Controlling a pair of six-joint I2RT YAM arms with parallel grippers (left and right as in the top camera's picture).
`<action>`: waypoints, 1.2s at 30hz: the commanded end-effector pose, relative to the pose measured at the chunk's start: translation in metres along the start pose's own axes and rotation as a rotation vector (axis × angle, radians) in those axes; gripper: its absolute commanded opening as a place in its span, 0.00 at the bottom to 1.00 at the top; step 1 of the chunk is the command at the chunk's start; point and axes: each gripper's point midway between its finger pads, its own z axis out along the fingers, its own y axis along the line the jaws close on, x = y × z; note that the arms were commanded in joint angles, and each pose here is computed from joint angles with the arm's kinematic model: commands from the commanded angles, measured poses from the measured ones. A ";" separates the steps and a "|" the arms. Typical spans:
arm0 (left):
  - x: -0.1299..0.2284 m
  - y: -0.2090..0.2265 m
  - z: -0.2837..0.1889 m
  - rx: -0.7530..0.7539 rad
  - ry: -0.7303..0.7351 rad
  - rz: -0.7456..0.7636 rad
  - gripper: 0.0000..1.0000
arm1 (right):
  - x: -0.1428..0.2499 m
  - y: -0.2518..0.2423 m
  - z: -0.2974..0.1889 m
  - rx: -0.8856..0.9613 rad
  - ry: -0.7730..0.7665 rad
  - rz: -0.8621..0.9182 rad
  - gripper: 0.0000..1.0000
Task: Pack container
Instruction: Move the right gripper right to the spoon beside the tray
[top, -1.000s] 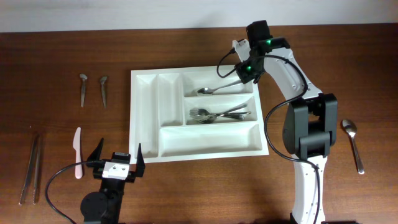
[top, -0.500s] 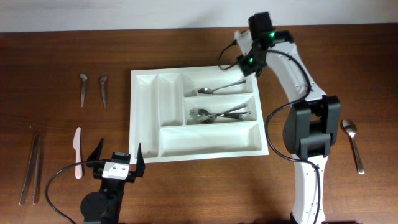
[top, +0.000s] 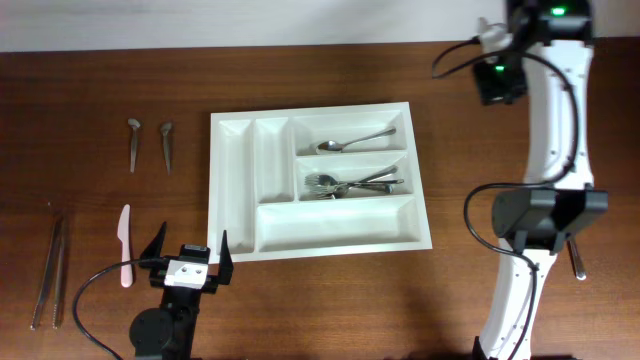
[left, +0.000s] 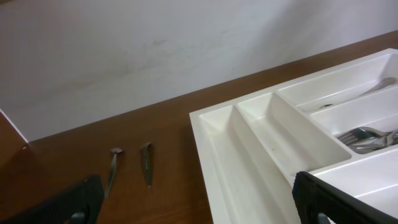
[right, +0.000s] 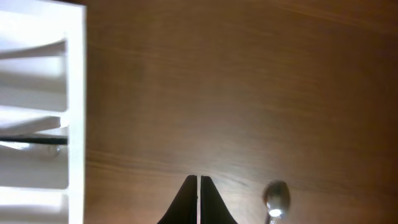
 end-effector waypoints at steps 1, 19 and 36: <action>0.003 0.001 0.000 -0.008 0.006 0.007 0.99 | 0.002 -0.017 -0.026 0.024 -0.061 0.086 0.04; 0.003 0.001 0.000 -0.008 0.006 0.008 0.99 | 0.202 -0.053 -0.038 -0.042 0.309 0.457 0.13; 0.003 0.001 0.000 -0.008 0.006 0.008 0.99 | 0.250 -0.135 0.026 -0.089 0.239 0.301 0.14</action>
